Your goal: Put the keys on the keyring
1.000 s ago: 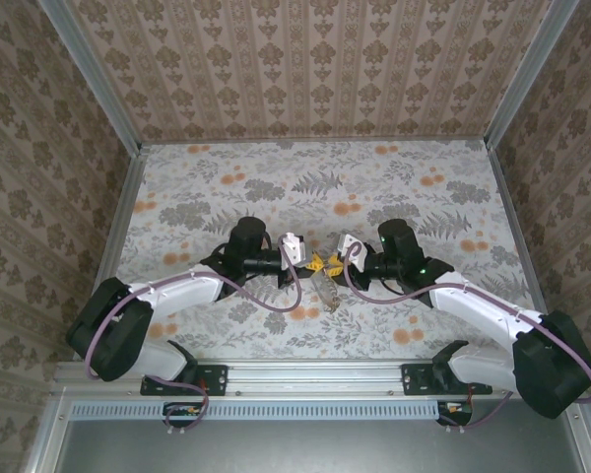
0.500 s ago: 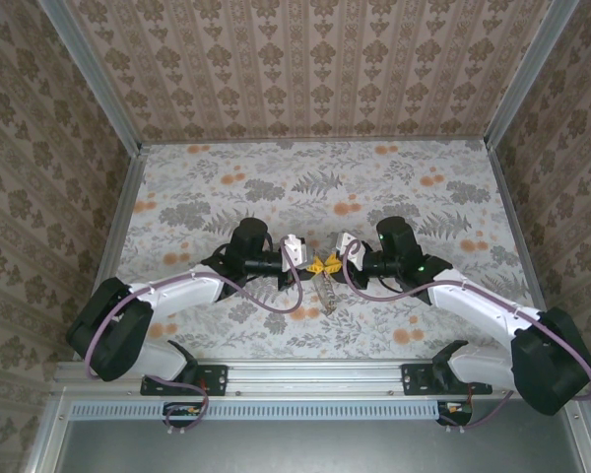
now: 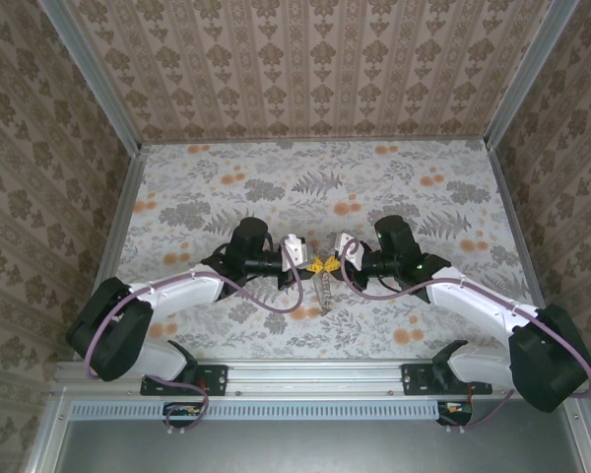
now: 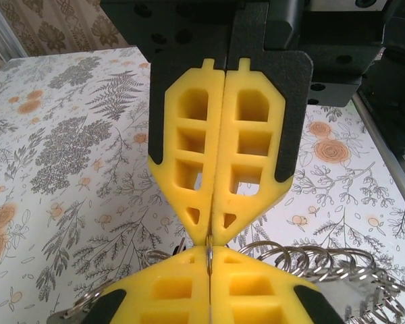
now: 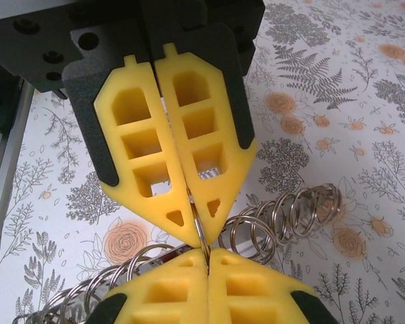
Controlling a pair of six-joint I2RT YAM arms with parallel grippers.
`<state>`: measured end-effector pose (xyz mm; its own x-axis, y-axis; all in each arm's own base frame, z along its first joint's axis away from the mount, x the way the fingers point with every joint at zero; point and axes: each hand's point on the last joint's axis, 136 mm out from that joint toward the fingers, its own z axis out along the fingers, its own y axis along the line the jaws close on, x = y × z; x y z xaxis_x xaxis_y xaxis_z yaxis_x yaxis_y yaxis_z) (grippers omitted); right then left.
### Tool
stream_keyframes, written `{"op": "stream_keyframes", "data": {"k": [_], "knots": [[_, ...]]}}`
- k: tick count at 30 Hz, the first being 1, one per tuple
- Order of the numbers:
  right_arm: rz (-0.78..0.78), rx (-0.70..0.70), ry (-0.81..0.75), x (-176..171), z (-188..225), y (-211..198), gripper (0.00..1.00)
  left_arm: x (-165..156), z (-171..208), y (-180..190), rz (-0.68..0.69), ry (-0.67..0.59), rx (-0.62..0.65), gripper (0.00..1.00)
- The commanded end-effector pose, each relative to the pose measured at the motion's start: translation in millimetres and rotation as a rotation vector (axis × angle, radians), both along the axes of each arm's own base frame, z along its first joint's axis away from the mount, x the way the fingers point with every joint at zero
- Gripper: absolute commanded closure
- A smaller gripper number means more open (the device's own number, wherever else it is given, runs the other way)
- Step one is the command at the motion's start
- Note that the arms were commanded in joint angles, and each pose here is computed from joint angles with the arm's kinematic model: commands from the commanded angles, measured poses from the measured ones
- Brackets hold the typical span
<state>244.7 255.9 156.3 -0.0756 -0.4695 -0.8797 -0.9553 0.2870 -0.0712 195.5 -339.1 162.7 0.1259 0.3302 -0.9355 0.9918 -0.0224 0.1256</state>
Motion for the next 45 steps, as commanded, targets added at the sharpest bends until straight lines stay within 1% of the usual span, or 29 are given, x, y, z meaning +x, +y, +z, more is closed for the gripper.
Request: {"op": "stream_keyframes", "data": {"k": [1, 5, 15, 18, 22, 24, 27, 29, 33, 38, 45], "knots": [[-0.028, -0.001, -0.043, 10.5, 13.9, 0.6, 1.0, 1.0, 5.0, -4.5, -0.023, -0.029, 0.027, 0.86], [-0.034, -0.012, -0.045, 9.6, 14.6, -0.5, 1.0, 2.0, -6.2, -1.4, -0.018, -0.017, 0.091, 0.82], [-0.031, -0.033, -0.042, 7.1, 13.0, 1.8, 1.0, -0.3, -13.6, -6.8, -0.046, 0.007, 0.127, 0.81], [-0.03, -0.041, -0.039, 6.5, 12.0, 2.1, 1.0, -0.8, -10.7, -8.1, -0.052, 0.003, 0.118, 0.86], [-0.022, -0.048, -0.036, 4.9, 11.9, 2.9, 1.0, -0.9, -9.8, -9.0, -0.057, 0.003, 0.116, 1.0], [-0.02, -0.049, -0.032, 3.7, 11.4, 2.7, 1.0, -0.6, -9.3, -8.7, -0.053, 0.004, 0.114, 1.0], [-0.02, -0.053, -0.03, 1.9, 6.9, 0.9, 0.95, -2.8, -4.2, -8.8, -0.06, 0.005, 0.078, 1.0], [-0.015, -0.054, -0.02, 0.8, 0.3, -0.4, 0.93, -5.9, 1.1, -8.9, -0.073, 0.006, 0.041, 1.0], [0.004, -0.027, 0.0, -2.2, -3.1, 1.0, 0.87, -11.2, 12.1, -8.8, -0.099, -0.001, -0.019, 1.0], [-0.003, 0.0, -0.007, 0.4, -2.2, 2.4, 0.85, -13.8, 18.7, -8.5, -0.114, -0.01, -0.055, 1.0], [-0.014, -0.004, 0.001, 2.6, -6.4, 0.6, 0.84, -13.1, 24.4, -6.7, -0.104, -0.02, -0.093, 1.0]]}}
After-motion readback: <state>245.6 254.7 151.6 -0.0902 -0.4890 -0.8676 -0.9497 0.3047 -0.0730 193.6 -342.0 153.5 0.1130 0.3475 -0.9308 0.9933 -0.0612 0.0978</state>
